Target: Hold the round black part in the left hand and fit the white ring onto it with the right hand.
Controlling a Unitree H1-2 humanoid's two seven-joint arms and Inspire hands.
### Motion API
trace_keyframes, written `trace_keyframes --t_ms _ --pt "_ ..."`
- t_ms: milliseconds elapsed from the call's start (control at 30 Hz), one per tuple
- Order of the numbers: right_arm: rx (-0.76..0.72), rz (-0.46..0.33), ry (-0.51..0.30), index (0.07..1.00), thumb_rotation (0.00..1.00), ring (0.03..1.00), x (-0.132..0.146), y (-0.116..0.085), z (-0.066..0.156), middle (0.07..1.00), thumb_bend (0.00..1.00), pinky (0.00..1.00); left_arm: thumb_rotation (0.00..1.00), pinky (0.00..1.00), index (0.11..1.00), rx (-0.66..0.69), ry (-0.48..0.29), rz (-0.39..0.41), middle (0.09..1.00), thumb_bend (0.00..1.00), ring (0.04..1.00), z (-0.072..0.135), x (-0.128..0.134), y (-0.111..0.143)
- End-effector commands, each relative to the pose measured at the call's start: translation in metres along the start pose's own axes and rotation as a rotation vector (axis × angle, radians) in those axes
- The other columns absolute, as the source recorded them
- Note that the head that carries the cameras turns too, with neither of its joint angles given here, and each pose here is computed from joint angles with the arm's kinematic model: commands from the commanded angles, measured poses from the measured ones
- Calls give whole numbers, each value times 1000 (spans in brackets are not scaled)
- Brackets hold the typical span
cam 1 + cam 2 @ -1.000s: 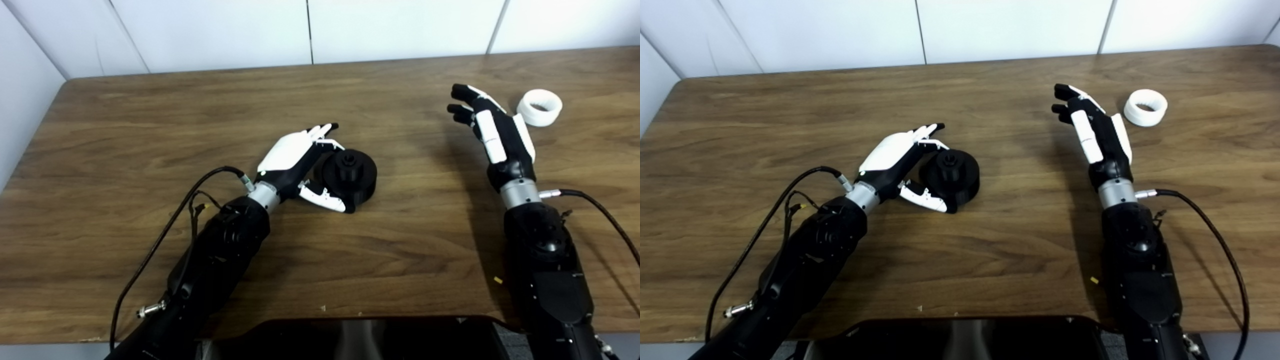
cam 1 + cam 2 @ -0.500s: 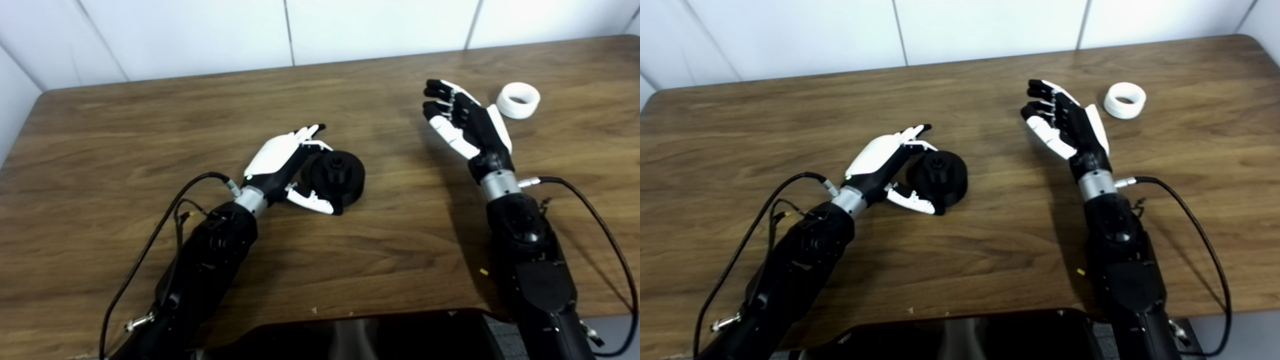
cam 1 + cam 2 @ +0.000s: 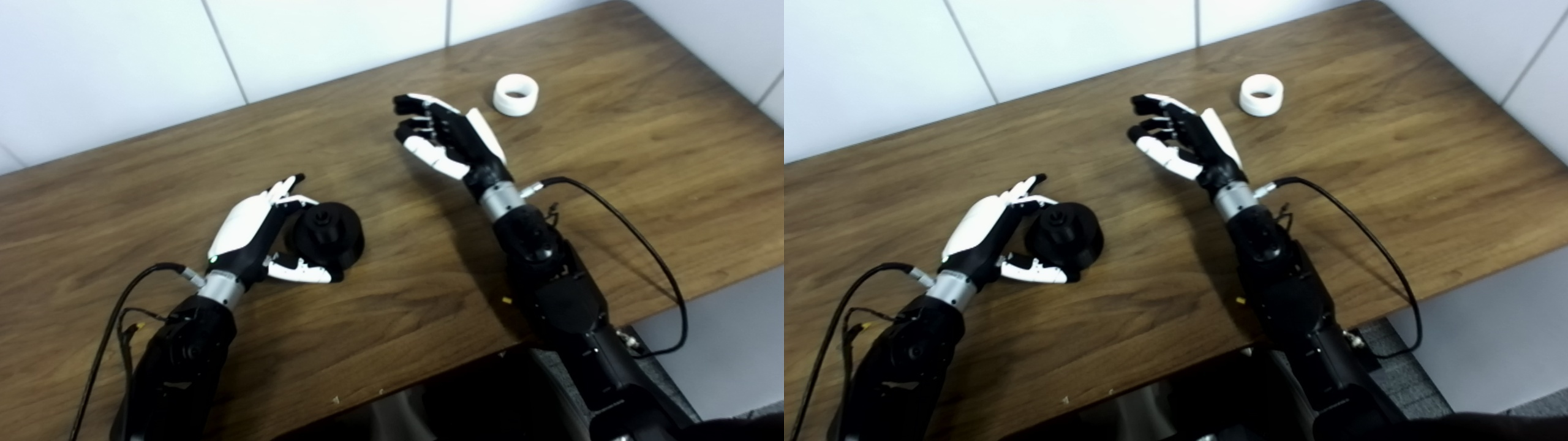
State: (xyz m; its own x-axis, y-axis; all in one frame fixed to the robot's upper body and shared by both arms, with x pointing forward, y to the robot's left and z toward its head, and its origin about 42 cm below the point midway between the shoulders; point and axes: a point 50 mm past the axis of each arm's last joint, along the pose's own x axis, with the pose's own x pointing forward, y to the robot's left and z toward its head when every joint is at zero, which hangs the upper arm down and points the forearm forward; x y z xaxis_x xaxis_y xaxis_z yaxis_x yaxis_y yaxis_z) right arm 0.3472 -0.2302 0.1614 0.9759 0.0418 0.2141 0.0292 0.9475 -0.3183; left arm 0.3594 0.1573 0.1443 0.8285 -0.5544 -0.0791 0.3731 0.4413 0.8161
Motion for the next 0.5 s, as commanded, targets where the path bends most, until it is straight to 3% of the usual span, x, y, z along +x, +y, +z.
trace_keyframes --t_ms 0,67,267,467 --pt "-8 -26 -102 789 618 753 15 -4 25 790 552 670 306 1000 637 37 -23 0 1000 1000 1000 -1 -4 11" --pt "-18 -24 -107 789 590 752 15 -5 26 788 541 661 299 1000 637 32 -21 -4 1000 1000 1000 0 -4 10" --pt "-266 -33 -115 783 480 697 19 -17 26 766 577 558 291 1000 627 35 -27 -2 1000 1000 1000 1 -5 9" --pt "-646 -51 -163 777 471 701 34 -50 37 771 590 563 306 1000 628 38 -21 2 1000 1000 1000 -2 -5 11"
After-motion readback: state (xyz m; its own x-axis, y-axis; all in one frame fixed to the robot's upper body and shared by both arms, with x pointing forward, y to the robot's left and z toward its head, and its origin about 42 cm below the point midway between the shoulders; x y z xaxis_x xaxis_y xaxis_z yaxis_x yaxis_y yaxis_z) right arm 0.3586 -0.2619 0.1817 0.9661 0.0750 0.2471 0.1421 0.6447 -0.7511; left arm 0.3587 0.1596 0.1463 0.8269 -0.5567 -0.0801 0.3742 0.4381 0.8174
